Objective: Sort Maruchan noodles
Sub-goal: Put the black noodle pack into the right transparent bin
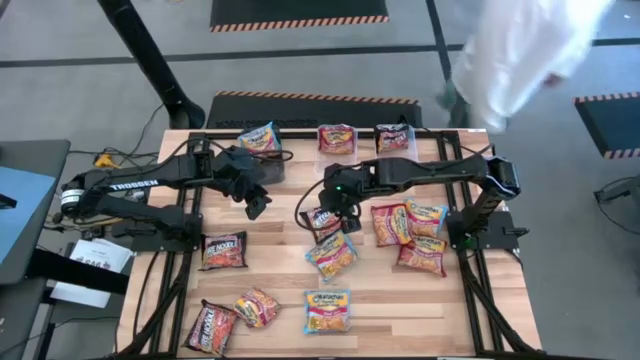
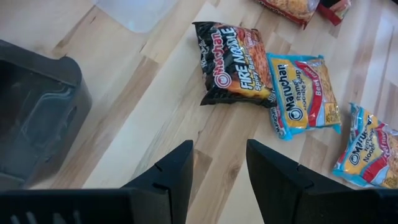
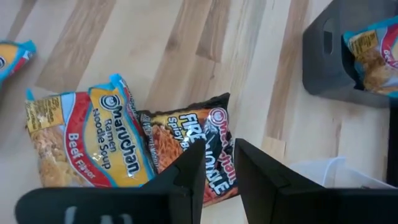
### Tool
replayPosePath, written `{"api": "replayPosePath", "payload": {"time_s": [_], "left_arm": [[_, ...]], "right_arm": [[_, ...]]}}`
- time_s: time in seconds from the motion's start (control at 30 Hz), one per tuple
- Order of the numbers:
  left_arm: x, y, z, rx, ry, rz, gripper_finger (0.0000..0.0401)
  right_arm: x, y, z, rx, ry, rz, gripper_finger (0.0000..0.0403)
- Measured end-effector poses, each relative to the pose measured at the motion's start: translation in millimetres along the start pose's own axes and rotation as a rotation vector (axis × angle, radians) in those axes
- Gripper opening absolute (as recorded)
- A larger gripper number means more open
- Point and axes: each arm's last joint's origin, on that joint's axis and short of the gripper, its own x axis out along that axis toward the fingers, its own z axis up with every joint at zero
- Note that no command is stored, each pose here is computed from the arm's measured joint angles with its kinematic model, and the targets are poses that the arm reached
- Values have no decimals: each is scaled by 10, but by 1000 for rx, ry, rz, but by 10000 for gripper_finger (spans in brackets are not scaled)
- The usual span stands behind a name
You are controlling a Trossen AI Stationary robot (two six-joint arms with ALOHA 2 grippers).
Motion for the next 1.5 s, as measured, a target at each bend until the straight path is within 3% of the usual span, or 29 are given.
{"api": "replayPosePath", "payload": {"time_s": [0.2, 0.5, 0.93, 1.37, 1.5], "left_arm": [[0, 0, 0, -3, -1, 1, 136], [0, 0, 0, -5, -1, 1, 136], [0, 1, -2, -4, 2, 2, 136], [-1, 4, -7, -4, 6, 6, 136], [0, 4, -8, -4, 7, 7, 136]], "right_arm": [[6, 10, -12, 29, 12, 11, 154], [376, 63, -112, 17, 107, 124, 239], [913, 63, -280, 3, 233, 120, 244], [1187, 67, -385, 21, 286, 126, 244], [1247, 69, -386, 89, 280, 111, 239]]}}
